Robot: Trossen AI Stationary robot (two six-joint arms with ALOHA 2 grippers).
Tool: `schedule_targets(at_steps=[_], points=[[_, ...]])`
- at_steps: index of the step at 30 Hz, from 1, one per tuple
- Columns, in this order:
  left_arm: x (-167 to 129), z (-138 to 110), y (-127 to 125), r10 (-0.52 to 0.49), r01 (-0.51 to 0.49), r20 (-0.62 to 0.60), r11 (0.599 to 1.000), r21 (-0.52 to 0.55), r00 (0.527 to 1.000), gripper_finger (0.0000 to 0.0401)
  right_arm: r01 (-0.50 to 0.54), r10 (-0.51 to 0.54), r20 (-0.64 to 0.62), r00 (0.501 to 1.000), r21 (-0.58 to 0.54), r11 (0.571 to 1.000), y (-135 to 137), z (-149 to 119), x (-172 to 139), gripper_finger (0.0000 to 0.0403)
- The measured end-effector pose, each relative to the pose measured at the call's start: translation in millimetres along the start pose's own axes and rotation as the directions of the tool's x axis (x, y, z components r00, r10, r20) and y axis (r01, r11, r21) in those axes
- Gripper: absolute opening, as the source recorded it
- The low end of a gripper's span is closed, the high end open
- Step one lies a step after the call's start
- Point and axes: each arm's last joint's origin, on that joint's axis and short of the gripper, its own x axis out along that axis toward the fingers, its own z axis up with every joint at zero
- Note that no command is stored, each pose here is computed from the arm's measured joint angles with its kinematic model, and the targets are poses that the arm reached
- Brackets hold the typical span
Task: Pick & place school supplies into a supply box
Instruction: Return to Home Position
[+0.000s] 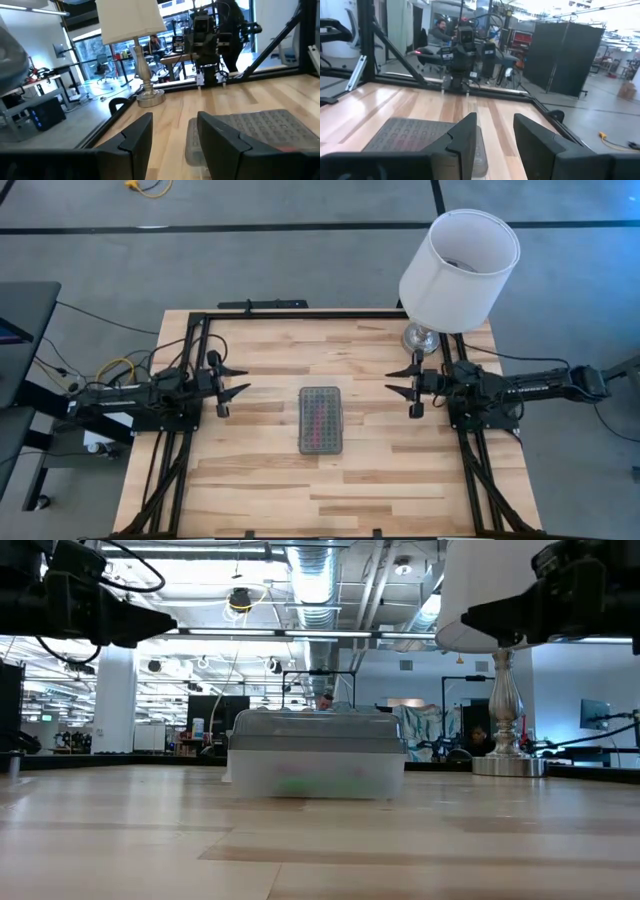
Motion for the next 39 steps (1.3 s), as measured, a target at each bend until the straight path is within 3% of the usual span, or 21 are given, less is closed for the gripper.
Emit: schedule_targets(at_steps=[7, 16, 31, 39], points=[[0, -3, -2, -0.009, 0.009, -0.032, 1.000, 0.021, 0.999, 0.0151, -0.005, 0.006, 0.040, 0.999, -0.026, 1.000, 5, -12, -13, 0.0127], [0, -5, -2, -0.015, 0.016, -0.053, 1.000, 0.022, 0.998, 0.0151, 0.017, -0.012, 0.106, 0.994, -0.051, 0.999, 3, -4, -31, 0.0127], [0, -6, -3, -0.042, 0.043, -0.054, 0.999, 0.022, 0.998, 0.0151, -0.092, 0.092, 0.017, 0.996, -0.022, 0.996, 14, -15, -45, 0.0127], [0, -7, -6, -0.115, 0.116, -0.053, 0.993, 0.018, 0.992, 0.0151, -0.067, 0.067, -0.023, 0.997, 0.021, 0.998, 15, -18, -44, 0.0127]])
